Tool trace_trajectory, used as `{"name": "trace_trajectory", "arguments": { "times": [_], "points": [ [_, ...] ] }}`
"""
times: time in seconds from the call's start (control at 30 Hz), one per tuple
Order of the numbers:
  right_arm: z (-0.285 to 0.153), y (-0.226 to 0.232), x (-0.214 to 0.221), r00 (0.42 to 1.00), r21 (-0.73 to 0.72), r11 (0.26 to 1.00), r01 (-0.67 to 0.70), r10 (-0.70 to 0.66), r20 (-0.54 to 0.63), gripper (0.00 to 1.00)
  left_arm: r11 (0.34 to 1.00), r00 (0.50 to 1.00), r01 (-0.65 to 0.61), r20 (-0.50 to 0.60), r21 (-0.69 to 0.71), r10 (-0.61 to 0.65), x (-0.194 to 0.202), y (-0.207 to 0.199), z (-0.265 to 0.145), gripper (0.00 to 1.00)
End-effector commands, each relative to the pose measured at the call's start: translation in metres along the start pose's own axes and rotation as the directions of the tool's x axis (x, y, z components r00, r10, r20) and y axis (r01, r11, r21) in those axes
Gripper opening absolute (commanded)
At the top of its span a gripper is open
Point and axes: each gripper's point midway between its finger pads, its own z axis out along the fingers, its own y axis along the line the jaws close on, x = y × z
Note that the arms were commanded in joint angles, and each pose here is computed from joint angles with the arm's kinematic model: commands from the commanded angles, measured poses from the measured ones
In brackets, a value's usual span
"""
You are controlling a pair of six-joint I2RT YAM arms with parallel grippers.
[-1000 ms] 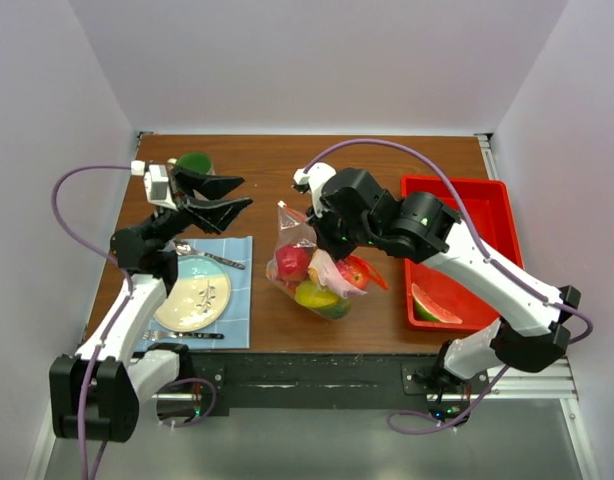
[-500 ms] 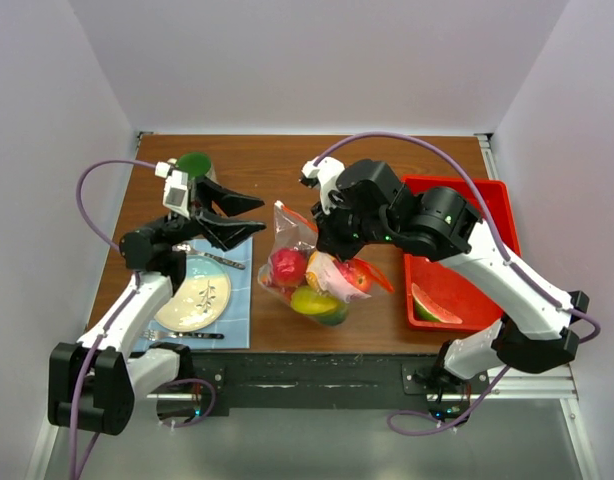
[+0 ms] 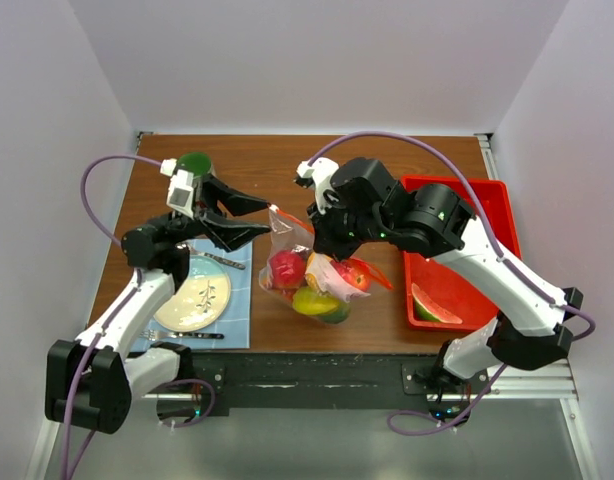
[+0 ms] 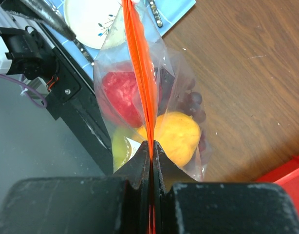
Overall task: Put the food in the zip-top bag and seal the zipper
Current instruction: Adjust the zipper food storage bag at the center of the board.
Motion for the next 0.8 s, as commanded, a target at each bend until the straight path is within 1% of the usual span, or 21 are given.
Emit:
{"name": "trace_trajectory", "arguments": {
  "times": [0.0,0.17,0.27,0.47,0.6,0.73,0.77],
  "points": [
    [-0.019,0.011,-0.028,0.994,-0.054,0.999,-0.008,0.013,0.109,0.0,0.97,0.976,-0.213,0.063,0.116,0.207,-0.022,-0.028,0.008,0.58],
    [-0.02,0.012,-0.03,0.993,-0.057,0.998,-0.009,0.016,0.116,0.0,0.972,0.978,-0.204,0.059,0.119,0.198,-0.019,-0.026,0.01,0.56],
    [-0.021,0.015,-0.029,0.993,-0.077,0.997,-0.007,0.016,0.115,0.0,0.971,0.978,-0.207,0.065,0.122,0.2,-0.021,-0.027,0.011,0.56],
    [-0.022,0.016,-0.028,0.993,-0.084,0.996,-0.012,0.022,0.114,0.0,0.977,0.981,-0.192,0.047,0.094,0.188,-0.016,-0.014,0.013,0.56],
    [-0.023,0.017,-0.027,0.993,-0.089,0.996,-0.013,0.024,0.118,0.0,0.976,0.981,-0.19,0.048,0.101,0.186,-0.016,-0.015,0.013,0.56],
    [-0.022,0.016,-0.029,0.992,-0.084,0.996,-0.016,0.026,0.124,0.0,0.973,0.981,-0.194,0.046,0.123,0.189,-0.016,-0.02,0.014,0.48],
    [-0.02,0.016,-0.029,0.992,-0.084,0.996,-0.015,0.025,0.121,0.0,0.973,0.981,-0.192,0.045,0.125,0.187,-0.016,-0.021,0.014,0.44]
  ]
}}
